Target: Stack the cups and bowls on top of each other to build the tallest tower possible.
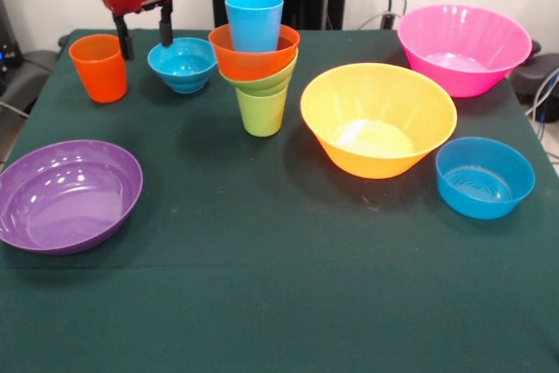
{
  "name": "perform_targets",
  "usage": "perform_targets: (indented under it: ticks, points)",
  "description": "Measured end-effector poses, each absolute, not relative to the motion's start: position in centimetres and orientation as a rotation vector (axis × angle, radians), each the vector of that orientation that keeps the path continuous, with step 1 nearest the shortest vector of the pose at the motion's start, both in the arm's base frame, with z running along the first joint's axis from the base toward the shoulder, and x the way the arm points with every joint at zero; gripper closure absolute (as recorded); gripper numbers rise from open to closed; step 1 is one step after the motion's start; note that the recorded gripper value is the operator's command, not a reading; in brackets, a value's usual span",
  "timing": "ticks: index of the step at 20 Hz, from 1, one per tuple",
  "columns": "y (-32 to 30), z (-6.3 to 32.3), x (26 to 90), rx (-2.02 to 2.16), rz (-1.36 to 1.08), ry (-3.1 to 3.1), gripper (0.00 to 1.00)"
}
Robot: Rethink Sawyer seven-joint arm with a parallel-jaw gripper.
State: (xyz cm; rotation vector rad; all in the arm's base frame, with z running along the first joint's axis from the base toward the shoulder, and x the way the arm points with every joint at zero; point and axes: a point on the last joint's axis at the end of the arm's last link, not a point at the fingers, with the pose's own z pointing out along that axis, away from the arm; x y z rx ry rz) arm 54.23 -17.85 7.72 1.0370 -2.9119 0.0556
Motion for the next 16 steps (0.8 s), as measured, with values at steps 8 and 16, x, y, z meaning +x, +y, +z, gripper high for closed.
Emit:
perform_targets:
  ticks: [8,16]
  points:
    - [-17.6,6.5,54.1,1.025,0.014,-2.912,0.0]
    - [-18.1,5.8,53.5,1.005,-0.009,-2.914,0.0]
